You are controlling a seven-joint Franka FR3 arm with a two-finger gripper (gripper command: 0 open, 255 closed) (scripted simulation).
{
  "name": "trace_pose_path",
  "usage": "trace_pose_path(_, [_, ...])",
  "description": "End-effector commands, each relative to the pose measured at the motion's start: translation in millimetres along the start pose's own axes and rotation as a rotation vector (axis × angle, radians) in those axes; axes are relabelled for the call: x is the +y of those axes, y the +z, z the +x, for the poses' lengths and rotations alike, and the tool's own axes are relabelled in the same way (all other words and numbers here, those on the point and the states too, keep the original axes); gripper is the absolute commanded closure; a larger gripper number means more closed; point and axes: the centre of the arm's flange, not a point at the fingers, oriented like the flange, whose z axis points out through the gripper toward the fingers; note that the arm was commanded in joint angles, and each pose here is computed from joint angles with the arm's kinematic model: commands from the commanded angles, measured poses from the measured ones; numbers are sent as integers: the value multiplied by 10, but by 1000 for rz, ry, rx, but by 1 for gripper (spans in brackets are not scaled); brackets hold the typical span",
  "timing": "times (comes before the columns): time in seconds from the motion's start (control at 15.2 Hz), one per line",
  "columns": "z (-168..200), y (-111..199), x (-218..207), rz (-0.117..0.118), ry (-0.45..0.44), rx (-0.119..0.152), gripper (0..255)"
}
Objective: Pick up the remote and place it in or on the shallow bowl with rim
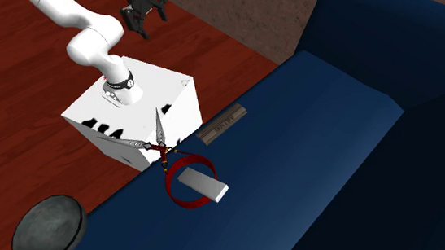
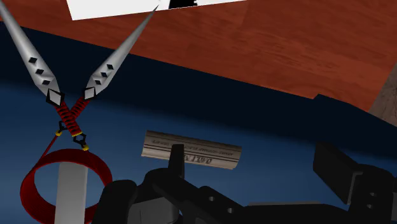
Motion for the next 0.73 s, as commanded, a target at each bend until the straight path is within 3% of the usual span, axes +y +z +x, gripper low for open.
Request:
trace_pose_path(0.0, [0, 0, 0, 0, 0, 0, 0])
trace_pose_path(0.66, [454, 875, 749, -41, -30, 76, 0])
